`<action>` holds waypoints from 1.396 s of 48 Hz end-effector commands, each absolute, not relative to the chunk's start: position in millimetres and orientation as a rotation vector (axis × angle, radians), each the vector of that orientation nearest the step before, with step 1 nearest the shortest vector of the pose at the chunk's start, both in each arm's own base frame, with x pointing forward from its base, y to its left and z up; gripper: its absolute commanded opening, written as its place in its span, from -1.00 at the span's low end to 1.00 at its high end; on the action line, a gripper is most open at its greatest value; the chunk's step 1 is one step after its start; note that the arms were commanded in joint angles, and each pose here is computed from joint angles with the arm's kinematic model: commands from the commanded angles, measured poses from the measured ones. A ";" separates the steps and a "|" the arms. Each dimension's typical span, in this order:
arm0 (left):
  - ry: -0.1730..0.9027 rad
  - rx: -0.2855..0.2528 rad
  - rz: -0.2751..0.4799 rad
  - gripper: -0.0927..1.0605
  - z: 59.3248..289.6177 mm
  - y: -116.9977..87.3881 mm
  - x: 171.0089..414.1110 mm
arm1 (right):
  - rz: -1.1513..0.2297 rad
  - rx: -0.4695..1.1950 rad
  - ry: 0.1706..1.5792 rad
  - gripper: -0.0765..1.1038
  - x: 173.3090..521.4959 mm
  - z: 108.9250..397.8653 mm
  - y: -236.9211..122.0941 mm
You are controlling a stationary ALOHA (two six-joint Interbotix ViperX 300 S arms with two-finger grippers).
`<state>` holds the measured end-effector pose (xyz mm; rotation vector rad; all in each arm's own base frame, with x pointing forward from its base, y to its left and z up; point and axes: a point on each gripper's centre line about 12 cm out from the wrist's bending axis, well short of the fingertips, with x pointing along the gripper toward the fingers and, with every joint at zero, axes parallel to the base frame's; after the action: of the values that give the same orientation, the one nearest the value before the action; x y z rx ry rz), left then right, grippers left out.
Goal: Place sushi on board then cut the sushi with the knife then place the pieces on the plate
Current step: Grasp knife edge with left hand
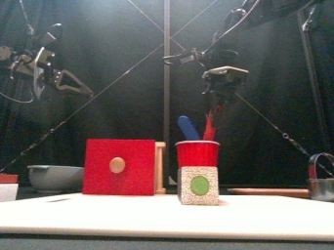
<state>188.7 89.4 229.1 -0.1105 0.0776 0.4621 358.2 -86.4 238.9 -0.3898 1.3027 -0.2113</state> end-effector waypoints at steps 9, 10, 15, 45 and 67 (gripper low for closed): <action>0.057 -0.107 0.487 -0.62 234.2 94.9 188.0 | -0.244 -0.357 1.213 -0.18 357.2 267.6 -87.4; 0.057 -0.107 0.487 -0.62 234.2 94.9 188.0 | -0.250 -0.353 1.199 -0.18 354.8 272.6 -87.1; 0.065 -0.107 0.487 -0.62 233.2 94.9 188.1 | -0.275 -0.338 1.127 -0.19 334.3 298.2 -85.7; 0.088 0.004 0.284 0.03 244.3 70.0 235.9 | -0.242 -0.126 0.394 -0.19 263.2 326.2 -61.3; 0.061 0.060 0.073 0.81 221.9 32.6 305.6 | -0.103 -0.018 0.286 -0.19 307.5 291.2 -34.7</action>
<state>290.3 31.1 216.6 0.0568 0.0788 0.0765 300.2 -36.2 279.7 -0.0161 0.3286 -0.1112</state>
